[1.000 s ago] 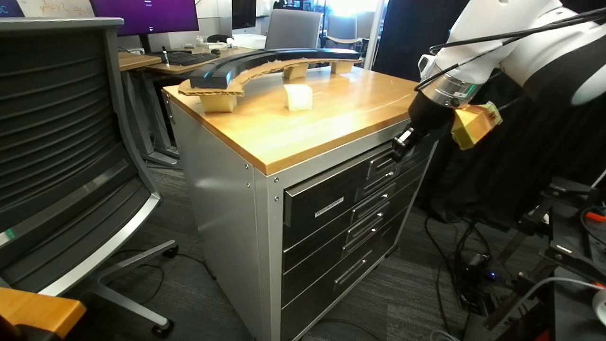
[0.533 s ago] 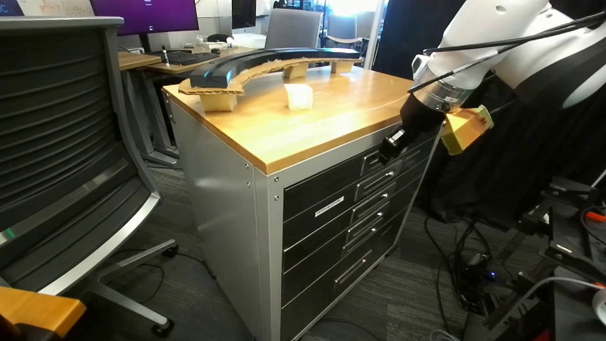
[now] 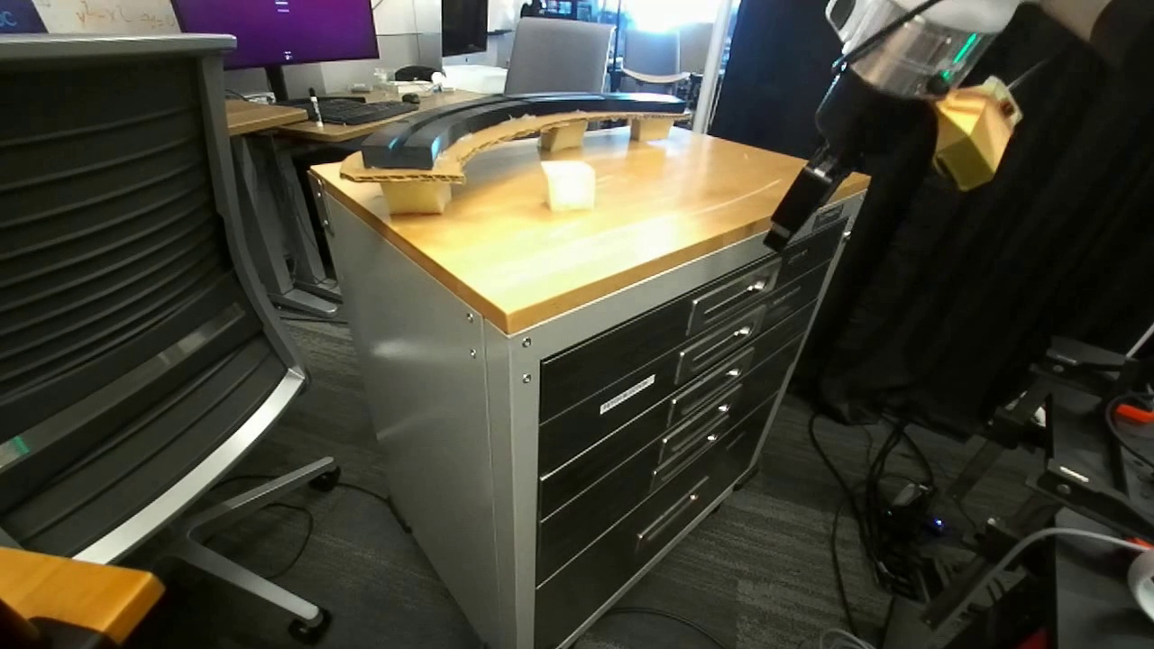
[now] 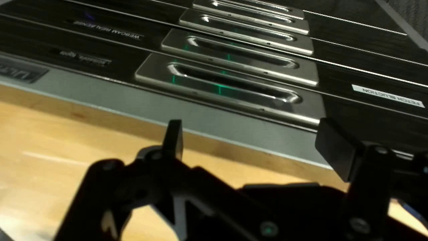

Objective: Put the screwdriver in the drawer than close the drawer

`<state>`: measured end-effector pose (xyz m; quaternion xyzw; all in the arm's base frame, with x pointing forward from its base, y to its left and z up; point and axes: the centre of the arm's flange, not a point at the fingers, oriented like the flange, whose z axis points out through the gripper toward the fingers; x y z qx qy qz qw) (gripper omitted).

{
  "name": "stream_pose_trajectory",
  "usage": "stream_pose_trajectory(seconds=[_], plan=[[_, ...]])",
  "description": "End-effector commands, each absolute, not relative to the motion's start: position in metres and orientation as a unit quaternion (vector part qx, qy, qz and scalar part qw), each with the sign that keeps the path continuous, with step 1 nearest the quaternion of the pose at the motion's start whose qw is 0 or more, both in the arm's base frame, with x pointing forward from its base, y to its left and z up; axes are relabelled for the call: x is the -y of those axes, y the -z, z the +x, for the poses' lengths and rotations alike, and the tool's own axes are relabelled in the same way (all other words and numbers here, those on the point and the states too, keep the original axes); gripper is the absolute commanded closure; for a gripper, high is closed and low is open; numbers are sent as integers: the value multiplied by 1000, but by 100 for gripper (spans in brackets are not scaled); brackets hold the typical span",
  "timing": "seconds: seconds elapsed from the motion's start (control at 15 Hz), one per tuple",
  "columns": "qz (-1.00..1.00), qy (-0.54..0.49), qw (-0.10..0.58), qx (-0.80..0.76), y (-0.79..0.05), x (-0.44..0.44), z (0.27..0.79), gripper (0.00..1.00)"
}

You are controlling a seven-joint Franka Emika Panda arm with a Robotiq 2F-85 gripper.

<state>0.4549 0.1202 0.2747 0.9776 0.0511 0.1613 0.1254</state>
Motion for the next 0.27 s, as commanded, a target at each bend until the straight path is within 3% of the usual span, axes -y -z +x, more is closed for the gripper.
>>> stream_pose_trajectory(seconds=[0.0,0.07,0.13,0.2], plan=[[979,-152,111,-84,-368,-134,459,0],[981,-152,91,-74,-388,-137,460,0],[980,-155,108,-69,-335,-135,455,0],[981,-155,96,-72,-352,-138,454,0]])
